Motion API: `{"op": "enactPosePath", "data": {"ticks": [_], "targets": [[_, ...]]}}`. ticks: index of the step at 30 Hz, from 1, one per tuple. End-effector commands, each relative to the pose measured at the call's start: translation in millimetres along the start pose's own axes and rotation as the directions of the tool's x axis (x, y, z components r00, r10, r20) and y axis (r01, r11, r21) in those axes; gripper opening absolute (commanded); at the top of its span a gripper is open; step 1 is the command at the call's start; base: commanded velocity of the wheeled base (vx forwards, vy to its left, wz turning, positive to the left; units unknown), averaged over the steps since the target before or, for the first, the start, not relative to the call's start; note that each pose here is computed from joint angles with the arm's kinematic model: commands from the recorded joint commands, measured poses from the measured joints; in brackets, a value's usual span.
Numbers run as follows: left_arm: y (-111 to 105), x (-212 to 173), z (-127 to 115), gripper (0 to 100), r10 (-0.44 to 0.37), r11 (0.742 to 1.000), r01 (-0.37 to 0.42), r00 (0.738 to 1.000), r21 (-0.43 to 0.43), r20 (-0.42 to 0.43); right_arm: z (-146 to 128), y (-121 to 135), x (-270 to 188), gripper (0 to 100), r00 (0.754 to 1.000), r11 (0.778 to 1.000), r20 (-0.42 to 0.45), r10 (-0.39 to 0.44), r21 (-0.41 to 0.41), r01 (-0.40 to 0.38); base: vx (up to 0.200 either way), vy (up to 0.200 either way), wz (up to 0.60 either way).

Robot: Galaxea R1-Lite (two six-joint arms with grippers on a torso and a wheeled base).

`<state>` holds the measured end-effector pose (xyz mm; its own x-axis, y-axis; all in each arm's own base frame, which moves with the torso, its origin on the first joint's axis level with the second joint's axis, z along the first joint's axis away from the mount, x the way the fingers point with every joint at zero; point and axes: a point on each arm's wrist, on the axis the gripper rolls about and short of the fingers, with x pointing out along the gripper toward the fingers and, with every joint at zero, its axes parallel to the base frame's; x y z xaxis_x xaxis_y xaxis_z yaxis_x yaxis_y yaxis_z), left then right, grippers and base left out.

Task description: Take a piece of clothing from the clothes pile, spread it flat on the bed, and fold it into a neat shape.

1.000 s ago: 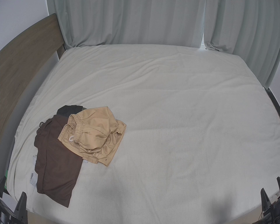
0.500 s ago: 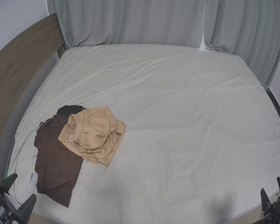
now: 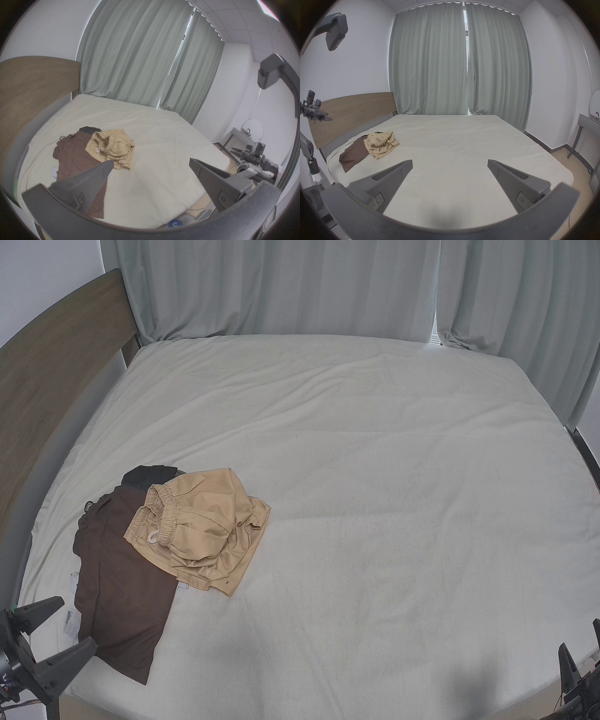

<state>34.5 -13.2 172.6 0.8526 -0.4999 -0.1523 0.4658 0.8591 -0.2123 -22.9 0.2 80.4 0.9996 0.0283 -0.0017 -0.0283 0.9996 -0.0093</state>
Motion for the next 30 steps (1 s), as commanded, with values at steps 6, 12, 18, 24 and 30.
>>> {"op": "enactPosePath", "data": {"ticks": [6, 12, 18, 24, 30], "targets": [[7, 31, 19, 100, -0.154, 0.981, 0.148, 0.987, -0.125, -0.040, -5, 0, 0, 100, 1.000, 1.000, -0.001, 0.001, -0.001, -0.001, 0.000, 0.000, 0.00], [18, 52, 26, 100, -0.153, 0.979, 0.144, 0.987, -0.144, -0.051, -5, 0, 0, 100, 1.000, 1.000, -0.001, 0.001, 0.000, -0.001, 0.000, 0.000, 0.00], [35, 77, 29, 100, -0.147, 0.979, 0.139, 0.988, -0.152, -0.045, -5, 0, 0, 100, 1.000, 1.000, 0.000, 0.001, -0.001, -0.001, 0.000, 0.000, 0.00], [47, 85, 34, 100, -0.186, 0.969, 0.175, 0.981, -0.172, -0.050, -5, 0, 0, 100, 1.000, 1.000, 0.000, 0.001, -0.001, -0.001, 0.000, 0.000, 0.00], [61, 92, 37, 100, -0.242, 0.955, 0.230, 0.969, -0.186, -0.047, -5, 0, 0, 100, 1.000, 1.000, -0.001, 0.001, -0.001, -0.001, 0.000, 0.000, 0.00]]}}
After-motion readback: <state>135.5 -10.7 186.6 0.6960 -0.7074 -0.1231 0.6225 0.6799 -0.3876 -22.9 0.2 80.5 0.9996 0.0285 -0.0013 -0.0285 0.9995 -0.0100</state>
